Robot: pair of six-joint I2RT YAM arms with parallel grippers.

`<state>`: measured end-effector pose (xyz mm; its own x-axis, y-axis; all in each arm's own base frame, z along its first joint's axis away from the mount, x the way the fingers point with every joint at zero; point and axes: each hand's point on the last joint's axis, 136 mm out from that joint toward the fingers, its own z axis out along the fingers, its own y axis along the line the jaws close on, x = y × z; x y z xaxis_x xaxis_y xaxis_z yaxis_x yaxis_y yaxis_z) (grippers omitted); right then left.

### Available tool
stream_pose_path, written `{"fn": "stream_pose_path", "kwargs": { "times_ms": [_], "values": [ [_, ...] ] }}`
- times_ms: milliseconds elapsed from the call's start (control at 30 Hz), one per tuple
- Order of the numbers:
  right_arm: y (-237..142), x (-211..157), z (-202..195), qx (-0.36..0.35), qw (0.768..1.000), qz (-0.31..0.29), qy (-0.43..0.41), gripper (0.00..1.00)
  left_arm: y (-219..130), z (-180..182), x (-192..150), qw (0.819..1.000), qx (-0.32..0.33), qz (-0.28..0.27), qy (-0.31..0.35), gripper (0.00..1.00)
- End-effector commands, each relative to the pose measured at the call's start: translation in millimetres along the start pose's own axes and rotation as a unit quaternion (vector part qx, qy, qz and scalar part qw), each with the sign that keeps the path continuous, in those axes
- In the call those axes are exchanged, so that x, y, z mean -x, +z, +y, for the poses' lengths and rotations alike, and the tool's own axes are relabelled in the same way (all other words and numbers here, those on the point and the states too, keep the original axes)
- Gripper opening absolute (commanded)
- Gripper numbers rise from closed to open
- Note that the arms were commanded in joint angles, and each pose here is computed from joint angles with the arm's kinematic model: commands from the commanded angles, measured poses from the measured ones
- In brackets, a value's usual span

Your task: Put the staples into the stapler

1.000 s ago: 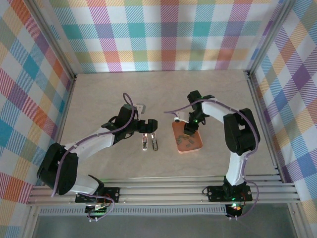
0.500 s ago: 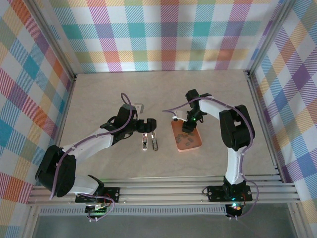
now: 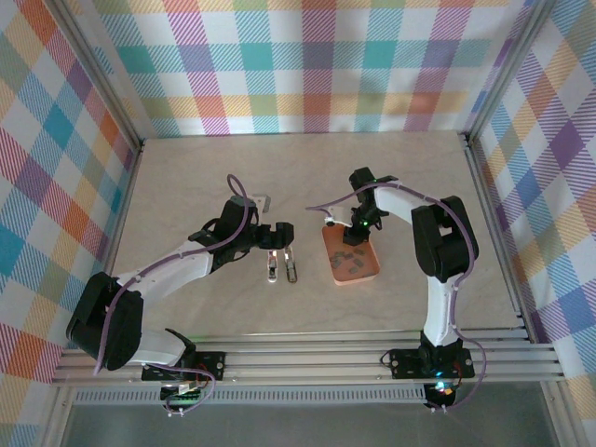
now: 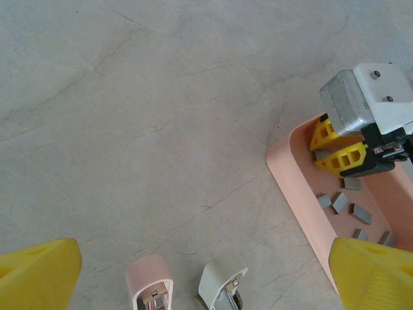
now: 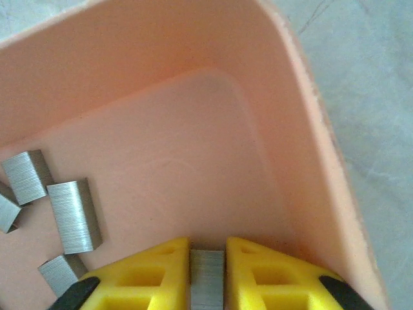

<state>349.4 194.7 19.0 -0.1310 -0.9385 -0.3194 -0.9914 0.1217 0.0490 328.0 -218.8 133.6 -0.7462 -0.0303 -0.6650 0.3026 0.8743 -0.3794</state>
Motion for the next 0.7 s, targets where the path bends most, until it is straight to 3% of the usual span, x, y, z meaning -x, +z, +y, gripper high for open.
{"fn": "stream_pose_path", "kwargs": {
  "times_ms": [0,533,667],
  "values": [
    [6,-4,18,0.023,1.0,0.007,0.011,0.19,-8,5,-2,1.0,0.009,0.0,-0.011,0.98],
    [-51,30,30,-0.029,0.995,-0.071,0.066,0.17,-35,19,-8,0.999,0.037,-0.037,-0.013,0.99],
    [-64,34,29,-0.052,0.989,-0.083,0.113,0.15,-37,28,-9,0.997,0.055,-0.045,-0.028,0.99]
  ]
}}
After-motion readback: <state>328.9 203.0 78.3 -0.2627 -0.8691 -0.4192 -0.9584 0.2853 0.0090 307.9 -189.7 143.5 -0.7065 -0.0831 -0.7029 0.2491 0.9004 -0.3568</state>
